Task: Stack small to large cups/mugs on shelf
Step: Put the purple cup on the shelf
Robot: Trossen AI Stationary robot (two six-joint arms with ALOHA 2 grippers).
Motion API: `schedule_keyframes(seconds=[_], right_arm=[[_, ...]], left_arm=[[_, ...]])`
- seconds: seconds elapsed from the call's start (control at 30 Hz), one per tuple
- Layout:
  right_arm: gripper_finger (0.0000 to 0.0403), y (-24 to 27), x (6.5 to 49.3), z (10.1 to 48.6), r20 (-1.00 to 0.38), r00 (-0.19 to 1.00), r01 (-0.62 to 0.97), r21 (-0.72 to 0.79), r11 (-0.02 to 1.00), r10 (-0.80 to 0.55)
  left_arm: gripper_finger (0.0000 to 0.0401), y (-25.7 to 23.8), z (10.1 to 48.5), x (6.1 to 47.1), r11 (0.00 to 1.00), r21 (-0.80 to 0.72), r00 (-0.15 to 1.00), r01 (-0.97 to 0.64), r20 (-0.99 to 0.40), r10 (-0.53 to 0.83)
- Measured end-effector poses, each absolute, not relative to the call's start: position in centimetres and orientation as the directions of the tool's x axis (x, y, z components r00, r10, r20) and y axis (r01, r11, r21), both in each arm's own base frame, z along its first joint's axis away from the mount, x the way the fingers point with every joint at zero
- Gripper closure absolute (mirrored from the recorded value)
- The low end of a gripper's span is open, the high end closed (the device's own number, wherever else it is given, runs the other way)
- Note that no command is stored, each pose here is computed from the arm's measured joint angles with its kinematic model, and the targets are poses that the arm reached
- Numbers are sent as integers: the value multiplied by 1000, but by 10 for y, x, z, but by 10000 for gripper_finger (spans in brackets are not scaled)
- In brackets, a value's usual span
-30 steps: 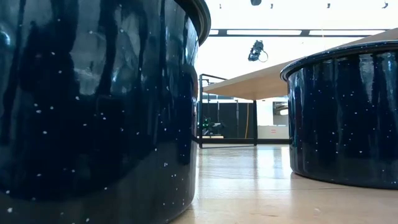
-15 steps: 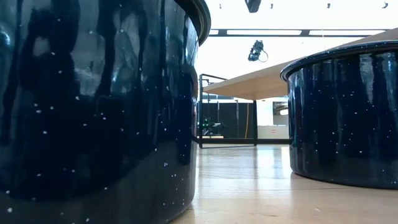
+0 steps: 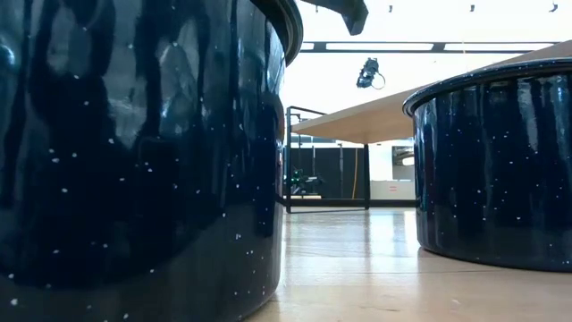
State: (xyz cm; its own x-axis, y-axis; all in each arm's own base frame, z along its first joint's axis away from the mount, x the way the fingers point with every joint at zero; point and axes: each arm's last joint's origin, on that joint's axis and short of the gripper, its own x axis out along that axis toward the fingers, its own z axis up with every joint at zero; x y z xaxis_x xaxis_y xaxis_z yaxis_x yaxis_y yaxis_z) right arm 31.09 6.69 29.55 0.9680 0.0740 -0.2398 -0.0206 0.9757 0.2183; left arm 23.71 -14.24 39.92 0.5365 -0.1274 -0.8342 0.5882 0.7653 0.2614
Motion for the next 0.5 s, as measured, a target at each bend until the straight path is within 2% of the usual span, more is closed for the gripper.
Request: schedule_keyframes(seconds=[0.2, 0.3, 0.5], right_arm=[[102, 78, 318, 288, -217, 976, 5, 143, 990, 27], [95, 79, 321, 282, -234, 972, 33, 88, 996, -12], [87, 79, 323, 280, -230, 973, 38, 84, 996, -17]], left_arm=[[383, -118, 403, 247, 782, 289, 538, 552, -840, -69], [382, -105, 402, 252, 783, 306, 537, 542, -843, -42], [389, -87, 402, 259, 772, 341, 540, 536, -842, -4]])
